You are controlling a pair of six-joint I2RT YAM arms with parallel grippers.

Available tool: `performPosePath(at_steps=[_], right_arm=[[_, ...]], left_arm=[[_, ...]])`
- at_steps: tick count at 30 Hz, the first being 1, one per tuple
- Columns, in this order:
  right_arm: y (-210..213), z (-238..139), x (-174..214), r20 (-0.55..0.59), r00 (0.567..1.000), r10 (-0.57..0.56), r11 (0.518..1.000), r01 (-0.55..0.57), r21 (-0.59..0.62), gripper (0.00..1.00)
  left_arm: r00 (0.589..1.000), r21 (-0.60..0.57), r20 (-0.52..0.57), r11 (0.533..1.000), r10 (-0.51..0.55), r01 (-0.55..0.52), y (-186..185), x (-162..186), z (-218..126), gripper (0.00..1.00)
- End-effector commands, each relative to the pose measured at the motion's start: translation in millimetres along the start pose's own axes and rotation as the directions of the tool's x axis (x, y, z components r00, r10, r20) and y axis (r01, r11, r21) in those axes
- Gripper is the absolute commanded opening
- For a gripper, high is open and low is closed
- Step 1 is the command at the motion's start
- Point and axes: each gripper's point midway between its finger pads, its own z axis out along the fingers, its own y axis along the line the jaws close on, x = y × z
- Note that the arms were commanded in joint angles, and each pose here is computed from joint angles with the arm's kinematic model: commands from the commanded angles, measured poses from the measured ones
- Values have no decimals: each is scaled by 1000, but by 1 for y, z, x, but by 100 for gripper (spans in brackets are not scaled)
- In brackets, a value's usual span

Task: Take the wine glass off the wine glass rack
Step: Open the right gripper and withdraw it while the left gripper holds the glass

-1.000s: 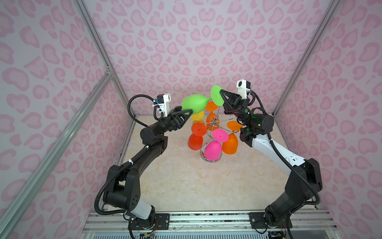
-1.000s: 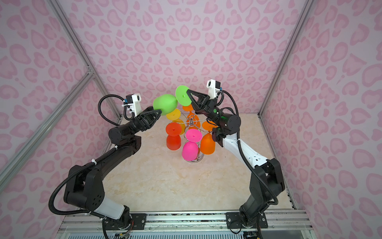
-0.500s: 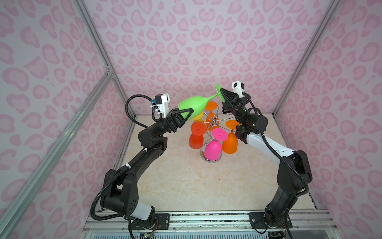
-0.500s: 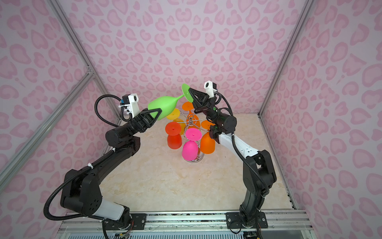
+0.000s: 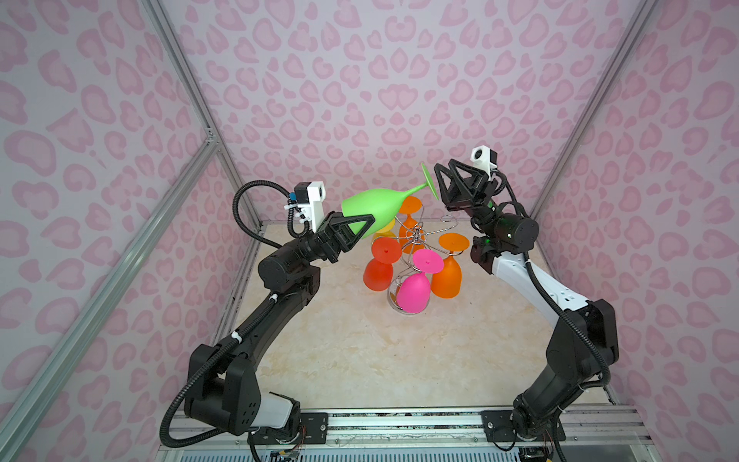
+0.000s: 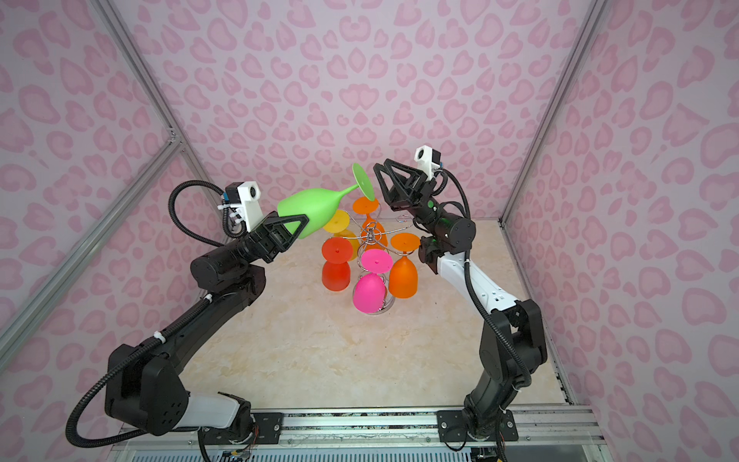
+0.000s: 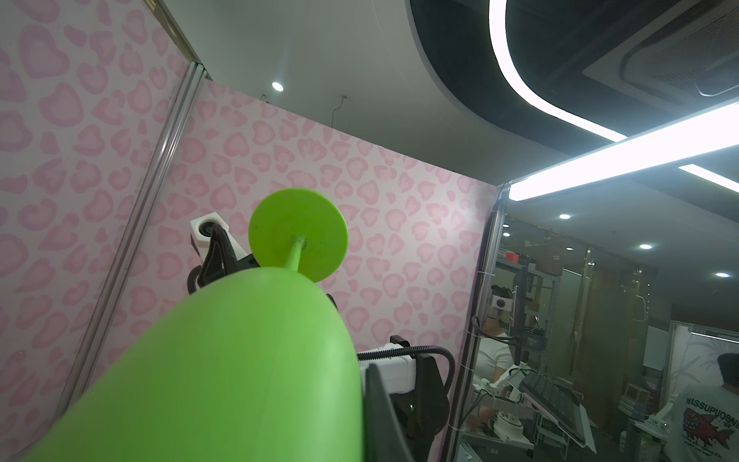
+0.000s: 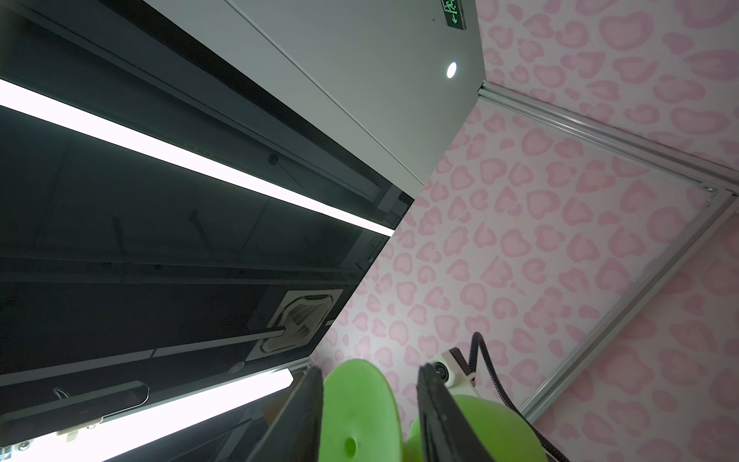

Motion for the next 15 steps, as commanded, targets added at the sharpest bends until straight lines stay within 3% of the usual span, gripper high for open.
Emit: performPosePath(at_steps=[1,8,11,15], right_arm=[[-1,-4,0,-18,998,-58,997,59,49,42],[0,-35,-19,-10,977,-213,946,209,246,48],[0,-59,-32,-11,952,-307,881,289,374,54],[-1,-95,-47,-30,905,-424,742,366,561,60]], left_arm=[[995,11,-75,998,63,-62,-12,5,9,2],[945,-58,-300,986,132,-156,-18,42,19,2],[903,-84,-400,975,155,-204,-21,61,17,2],[843,-106,-515,965,152,-238,-25,90,13,2]])
